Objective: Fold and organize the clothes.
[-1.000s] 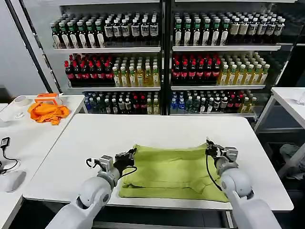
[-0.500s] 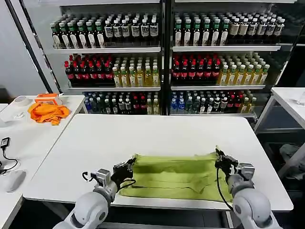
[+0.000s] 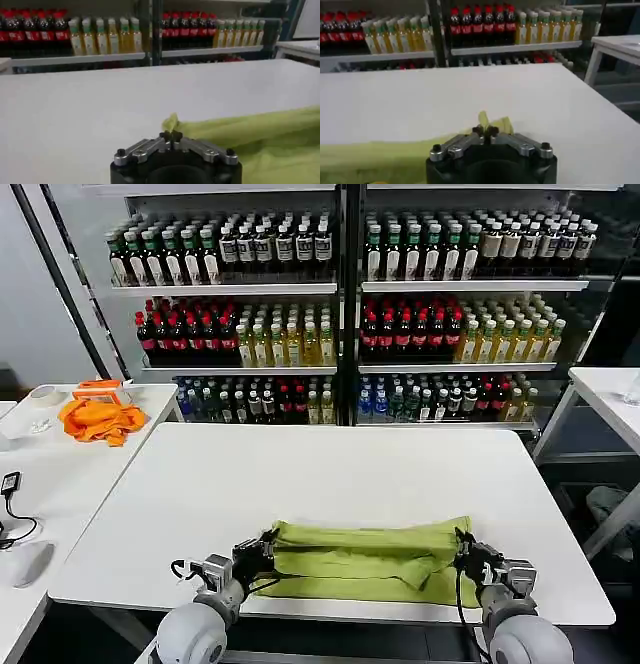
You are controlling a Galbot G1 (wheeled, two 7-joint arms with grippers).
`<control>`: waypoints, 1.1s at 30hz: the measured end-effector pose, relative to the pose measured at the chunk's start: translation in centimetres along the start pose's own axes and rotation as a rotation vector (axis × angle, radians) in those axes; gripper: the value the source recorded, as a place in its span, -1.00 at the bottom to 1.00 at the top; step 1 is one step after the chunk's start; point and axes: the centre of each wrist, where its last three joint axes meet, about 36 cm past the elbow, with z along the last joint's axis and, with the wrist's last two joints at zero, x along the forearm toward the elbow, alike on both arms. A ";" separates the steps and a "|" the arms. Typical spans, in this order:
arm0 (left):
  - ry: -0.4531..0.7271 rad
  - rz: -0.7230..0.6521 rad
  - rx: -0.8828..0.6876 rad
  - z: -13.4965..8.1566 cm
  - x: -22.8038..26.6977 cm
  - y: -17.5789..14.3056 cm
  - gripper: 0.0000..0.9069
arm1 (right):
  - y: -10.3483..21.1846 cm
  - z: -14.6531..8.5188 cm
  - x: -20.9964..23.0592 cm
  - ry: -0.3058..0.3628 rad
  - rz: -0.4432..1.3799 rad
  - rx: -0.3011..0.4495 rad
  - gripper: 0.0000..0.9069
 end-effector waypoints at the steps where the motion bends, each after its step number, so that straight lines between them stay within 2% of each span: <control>1: -0.002 0.000 -0.001 0.1 0.1 -0.1 1.00 | 0.0 0.1 0.1 -0.005 0.002 0.005 1.00; 10: -0.030 -0.041 0.027 0.5 1.4 -1.1 1.00 | 0.1 0.3 1.6 -0.059 0.018 0.029 1.00; 22: -0.049 -0.131 0.072 2.8 1.7 -4.0 1.00 | 0.3 0.8 3.4 -0.067 0.029 0.025 1.00; 23: -0.050 -0.136 0.075 3.0 1.6 -4.2 0.80 | 0.4 0.8 3.5 -0.067 0.028 0.023 1.00; 24: -0.051 -0.142 0.078 3.1 1.5 -4.5 0.02 | 0.4 0.9 3.6 -0.066 0.027 0.021 1.00; 25: -0.051 -0.146 0.080 3.3 1.4 -4.7 -0.64 | 0.4 0.9 3.7 -0.066 0.029 0.020 1.00; 26: -0.051 -0.150 0.082 3.4 1.3 -4.9 -0.98 | 0.4 1.0 3.8 -0.066 0.029 0.020 1.00; 33: -0.039 -0.168 0.077 5.0 0.8 -5.9 -0.98 | 0.5 0.9 4.5 -0.071 0.031 0.017 1.00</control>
